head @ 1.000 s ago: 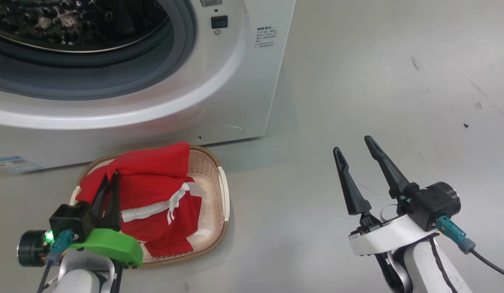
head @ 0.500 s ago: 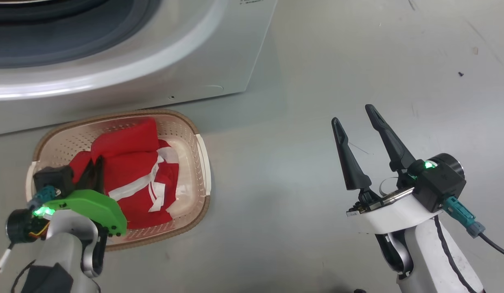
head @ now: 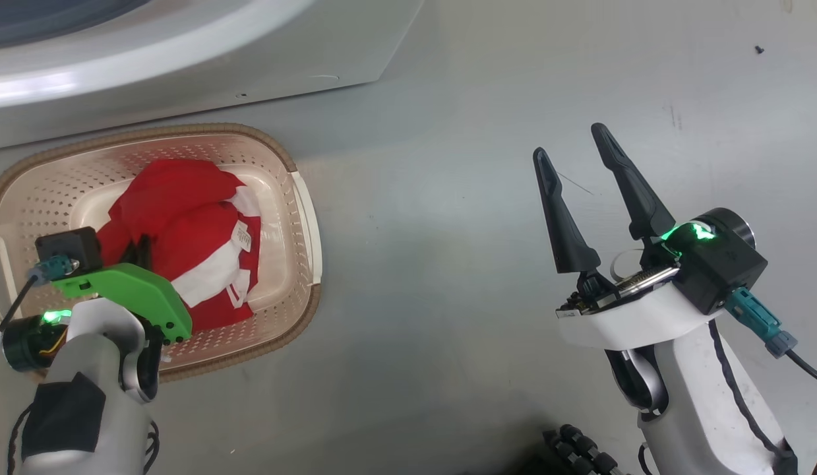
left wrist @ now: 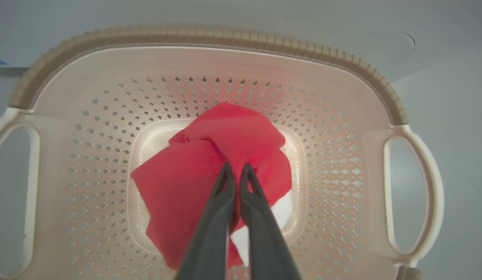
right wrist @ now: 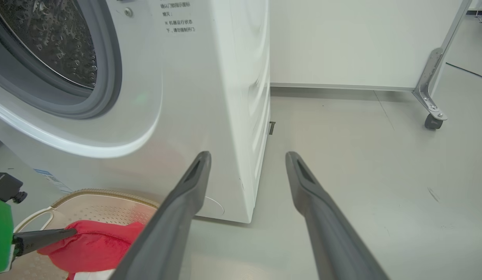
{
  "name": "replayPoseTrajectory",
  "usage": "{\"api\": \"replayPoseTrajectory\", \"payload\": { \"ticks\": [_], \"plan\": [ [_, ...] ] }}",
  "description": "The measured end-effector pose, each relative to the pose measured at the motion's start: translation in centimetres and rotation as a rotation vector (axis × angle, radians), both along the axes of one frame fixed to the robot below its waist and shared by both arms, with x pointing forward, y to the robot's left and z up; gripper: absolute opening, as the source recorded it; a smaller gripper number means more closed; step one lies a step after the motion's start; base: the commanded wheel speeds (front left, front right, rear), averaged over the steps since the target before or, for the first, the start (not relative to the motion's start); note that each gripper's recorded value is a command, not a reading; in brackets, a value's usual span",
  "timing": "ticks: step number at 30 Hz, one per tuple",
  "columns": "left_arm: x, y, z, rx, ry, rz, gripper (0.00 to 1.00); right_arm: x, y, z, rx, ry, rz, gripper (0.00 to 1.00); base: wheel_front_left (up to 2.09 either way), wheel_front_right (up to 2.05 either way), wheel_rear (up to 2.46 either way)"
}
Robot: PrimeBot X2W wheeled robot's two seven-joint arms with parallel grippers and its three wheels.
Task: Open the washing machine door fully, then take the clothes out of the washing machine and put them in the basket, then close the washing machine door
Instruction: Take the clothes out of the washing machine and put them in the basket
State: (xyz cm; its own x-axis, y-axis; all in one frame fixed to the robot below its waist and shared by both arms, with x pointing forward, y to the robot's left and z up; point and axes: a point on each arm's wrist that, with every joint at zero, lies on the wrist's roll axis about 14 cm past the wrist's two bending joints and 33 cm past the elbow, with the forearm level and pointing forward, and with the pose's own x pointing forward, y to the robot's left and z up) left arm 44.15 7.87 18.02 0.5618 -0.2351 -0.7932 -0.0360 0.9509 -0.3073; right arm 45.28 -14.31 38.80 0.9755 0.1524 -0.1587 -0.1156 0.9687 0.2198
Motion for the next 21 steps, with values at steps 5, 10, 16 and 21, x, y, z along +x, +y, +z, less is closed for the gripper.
{"api": "replayPoseTrajectory", "payload": {
  "ticks": [5,10,16,21],
  "plan": [
    [-0.1,0.0,-1.1,0.002,0.035,0.006,0.0,0.3,0.0,-0.5,0.004,0.009,0.0,1.0,0.0,0.0,0.0],
    [0.2,-0.1,-1.4,-0.005,0.044,0.012,0.0,0.4,0.0,-0.8,0.001,0.015,-0.005,1.0,0.0,0.0,0.0],
    [0.2,-0.1,-1.5,-0.015,0.046,0.021,0.82,0.7,0.1,-0.6,0.003,0.007,0.0,1.0,0.0,0.0,0.0],
    [0.3,0.4,-1.1,0.002,0.027,0.027,1.0,0.6,0.2,-0.3,0.008,0.003,0.0,1.0,0.0,0.0,0.0]
  ]
}}
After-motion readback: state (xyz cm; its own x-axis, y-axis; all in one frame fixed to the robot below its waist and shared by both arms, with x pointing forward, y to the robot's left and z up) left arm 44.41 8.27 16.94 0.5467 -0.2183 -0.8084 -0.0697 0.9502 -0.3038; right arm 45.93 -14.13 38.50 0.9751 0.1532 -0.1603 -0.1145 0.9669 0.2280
